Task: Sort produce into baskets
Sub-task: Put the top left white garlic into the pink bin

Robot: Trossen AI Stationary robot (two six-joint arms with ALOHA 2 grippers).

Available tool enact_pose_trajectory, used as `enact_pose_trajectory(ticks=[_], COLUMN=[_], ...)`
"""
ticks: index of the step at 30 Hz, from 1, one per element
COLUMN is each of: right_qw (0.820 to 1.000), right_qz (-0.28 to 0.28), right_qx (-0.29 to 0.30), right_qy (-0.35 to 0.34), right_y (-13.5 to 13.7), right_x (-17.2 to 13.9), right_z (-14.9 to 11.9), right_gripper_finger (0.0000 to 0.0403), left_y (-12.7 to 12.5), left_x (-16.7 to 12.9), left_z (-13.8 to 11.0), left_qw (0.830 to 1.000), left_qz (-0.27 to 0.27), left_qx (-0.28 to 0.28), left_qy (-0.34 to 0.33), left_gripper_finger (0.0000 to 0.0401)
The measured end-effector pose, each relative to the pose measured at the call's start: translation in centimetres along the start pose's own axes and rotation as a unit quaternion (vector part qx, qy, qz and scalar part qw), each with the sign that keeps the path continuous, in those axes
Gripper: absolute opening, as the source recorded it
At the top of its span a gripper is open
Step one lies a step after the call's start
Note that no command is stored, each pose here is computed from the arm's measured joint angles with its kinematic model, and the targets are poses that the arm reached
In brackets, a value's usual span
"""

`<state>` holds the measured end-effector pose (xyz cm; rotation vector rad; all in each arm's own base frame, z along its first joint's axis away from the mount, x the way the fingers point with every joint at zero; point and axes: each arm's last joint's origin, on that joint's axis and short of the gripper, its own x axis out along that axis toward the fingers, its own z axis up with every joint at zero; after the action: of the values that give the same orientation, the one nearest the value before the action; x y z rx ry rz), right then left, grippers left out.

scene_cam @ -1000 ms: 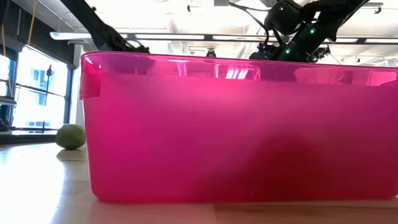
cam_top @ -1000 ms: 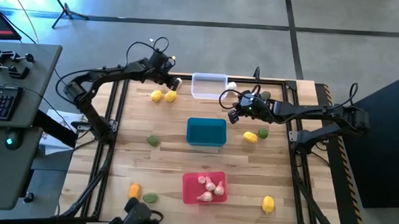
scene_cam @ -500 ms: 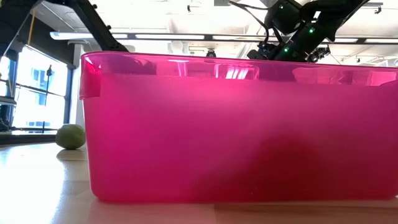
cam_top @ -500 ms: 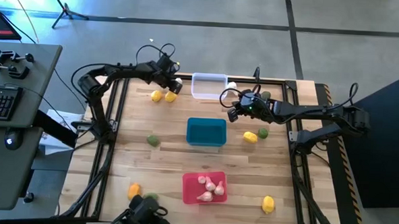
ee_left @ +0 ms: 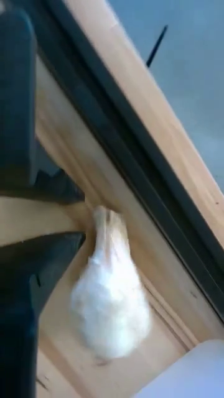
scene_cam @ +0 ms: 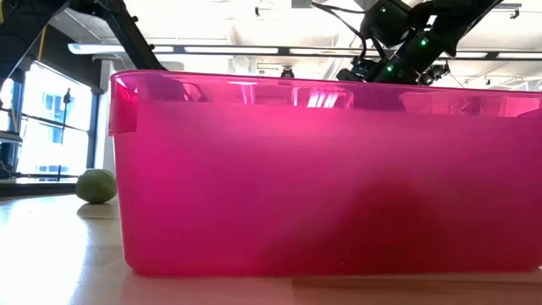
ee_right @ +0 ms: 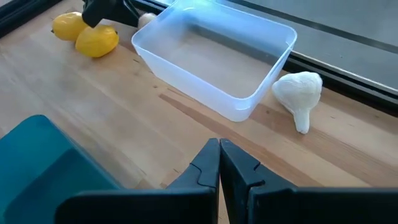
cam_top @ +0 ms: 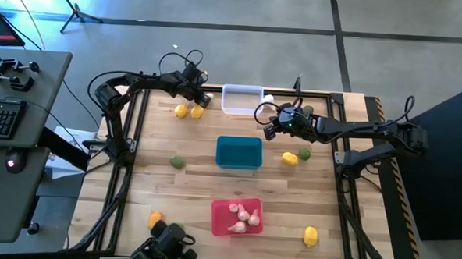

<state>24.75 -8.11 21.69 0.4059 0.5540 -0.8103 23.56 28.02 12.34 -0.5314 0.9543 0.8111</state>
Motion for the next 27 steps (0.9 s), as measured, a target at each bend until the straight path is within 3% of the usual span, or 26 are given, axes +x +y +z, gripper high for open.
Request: enact_pose_trajectory(ticks=[4, 10, 15, 20, 27], right_qw=[1.0, 1.0, 1.0, 1.0, 1.0], right_qz=[-0.006, -0.006, -0.006, -0.006, -0.004], right_qx=[0.0, -0.001, -0.002, -0.002, -0.007], right_qy=[-0.003, -0.003, -0.003, -0.002, 0.01], right_y=[0.0, 0.0, 0.0, 0.0, -0.1], right_x=[0.0, 0.0, 0.0, 0.0, 0.0], right_z=[0.0, 0.0, 0.0, 0.0, -0.2], right_gripper_finger=[0.0, 0.0, 0.0, 0.0, 0.0], left_y=[0.0, 0.1, -0.5, -1.3, -2.7], left_x=[0.0, -1.0, -2.9, -4.7, -5.0], left_z=[0.1, 0.5, 0.9, 1.0, 0.6], left_qw=[0.999, 0.997, 0.982, 0.956, 0.926], left_qz=[0.002, 0.002, -0.074, -0.083, -0.097], left_qx=[0.041, 0.08, 0.173, 0.278, 0.362], left_qy=[-0.006, -0.022, -0.036, -0.049, -0.045], left_gripper_finger=[0.001, 0.0001, 0.0002, 0.0036, 0.0136])
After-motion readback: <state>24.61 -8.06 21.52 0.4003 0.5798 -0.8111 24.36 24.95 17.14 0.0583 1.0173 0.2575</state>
